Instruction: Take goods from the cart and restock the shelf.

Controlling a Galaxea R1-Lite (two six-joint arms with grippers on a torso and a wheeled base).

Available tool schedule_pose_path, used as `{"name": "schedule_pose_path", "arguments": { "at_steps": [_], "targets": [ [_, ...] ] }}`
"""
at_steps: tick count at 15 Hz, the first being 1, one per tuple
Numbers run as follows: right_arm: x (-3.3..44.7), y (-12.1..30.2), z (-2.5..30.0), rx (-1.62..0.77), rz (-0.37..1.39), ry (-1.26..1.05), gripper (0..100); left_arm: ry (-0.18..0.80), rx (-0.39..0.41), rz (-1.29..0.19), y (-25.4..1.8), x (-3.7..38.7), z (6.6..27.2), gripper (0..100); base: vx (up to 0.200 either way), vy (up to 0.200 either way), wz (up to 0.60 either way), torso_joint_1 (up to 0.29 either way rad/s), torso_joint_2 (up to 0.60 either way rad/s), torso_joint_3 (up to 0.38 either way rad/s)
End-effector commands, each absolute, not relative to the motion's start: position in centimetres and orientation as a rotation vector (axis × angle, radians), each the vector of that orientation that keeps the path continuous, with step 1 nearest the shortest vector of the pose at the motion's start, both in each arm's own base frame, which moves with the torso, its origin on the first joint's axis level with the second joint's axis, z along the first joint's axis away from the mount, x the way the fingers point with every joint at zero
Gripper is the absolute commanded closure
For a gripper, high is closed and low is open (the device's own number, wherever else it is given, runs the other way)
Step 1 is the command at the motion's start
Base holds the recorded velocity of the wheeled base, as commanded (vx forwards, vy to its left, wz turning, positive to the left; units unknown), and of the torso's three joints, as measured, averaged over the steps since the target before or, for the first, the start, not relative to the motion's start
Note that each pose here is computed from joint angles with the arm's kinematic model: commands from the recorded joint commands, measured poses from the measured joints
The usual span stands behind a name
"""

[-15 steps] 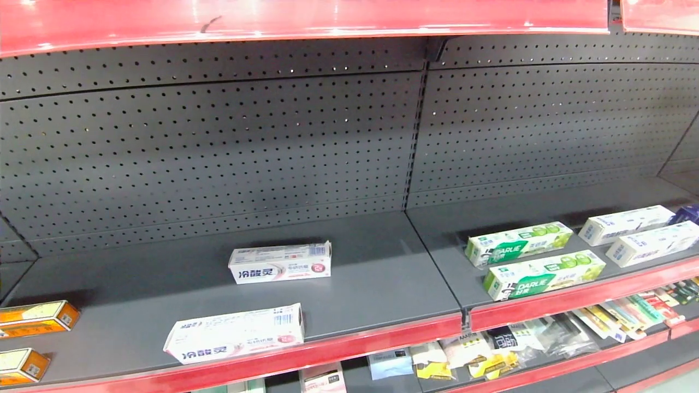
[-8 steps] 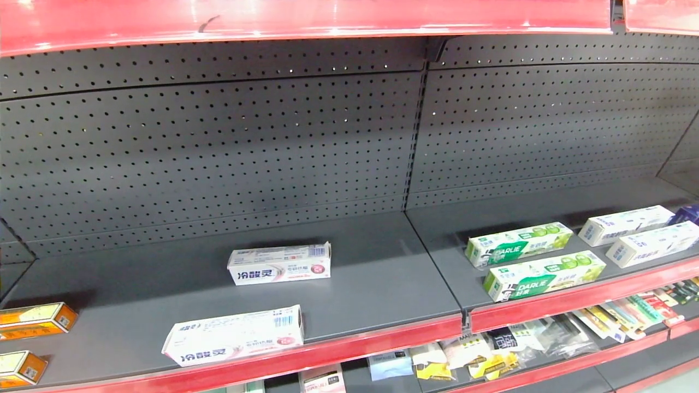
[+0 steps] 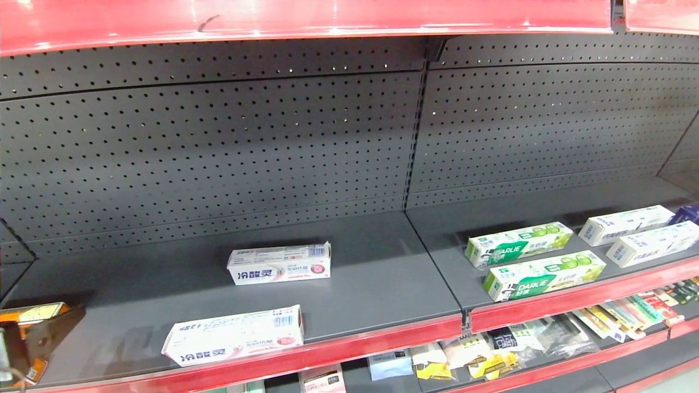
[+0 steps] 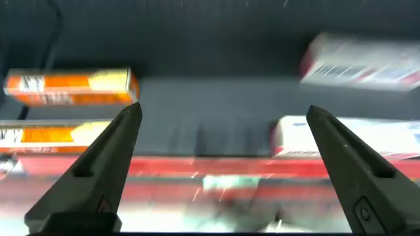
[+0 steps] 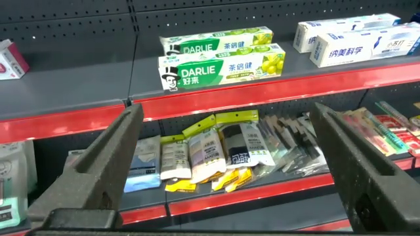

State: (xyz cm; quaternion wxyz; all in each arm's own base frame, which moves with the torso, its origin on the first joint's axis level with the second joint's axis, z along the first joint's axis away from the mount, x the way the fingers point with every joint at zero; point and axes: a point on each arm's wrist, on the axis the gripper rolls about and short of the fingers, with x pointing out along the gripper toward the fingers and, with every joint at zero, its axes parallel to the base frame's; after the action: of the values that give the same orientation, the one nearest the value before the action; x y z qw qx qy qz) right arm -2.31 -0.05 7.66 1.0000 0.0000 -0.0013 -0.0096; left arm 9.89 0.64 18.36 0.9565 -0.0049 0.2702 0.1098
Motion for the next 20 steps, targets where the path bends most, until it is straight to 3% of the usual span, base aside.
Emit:
{"name": "schedule_pose_path", "arguments": {
  "at_steps": [1,5,9,20],
  "targets": [
    [-2.3,0.0,7.7,0.000,-0.018,-0.003,0,0.804,0.053,0.252,1.3,15.2,16.2,0,0.000,0.000,0.00,0.000,0.00,0.000],
    [-2.3,0.0,7.7,0.000,-0.018,-0.003,0,0.899,0.077,0.256,1.7,16.6,14.7,0,0.000,0.000,0.00,0.000,0.00,0.000],
    [-2.3,0.0,7.7,0.000,-0.018,-0.003,0,0.997,0.153,0.231,2.2,16.5,12.8,0,0.000,0.000,0.00,0.000,0.00,0.000],
    [-2.3,0.0,7.7,0.000,-0.018,-0.003,0,1.026,0.139,0.162,1.6,17.6,10.9,0,0.000,0.000,0.00,0.000,0.00,0.000]
  ]
}}
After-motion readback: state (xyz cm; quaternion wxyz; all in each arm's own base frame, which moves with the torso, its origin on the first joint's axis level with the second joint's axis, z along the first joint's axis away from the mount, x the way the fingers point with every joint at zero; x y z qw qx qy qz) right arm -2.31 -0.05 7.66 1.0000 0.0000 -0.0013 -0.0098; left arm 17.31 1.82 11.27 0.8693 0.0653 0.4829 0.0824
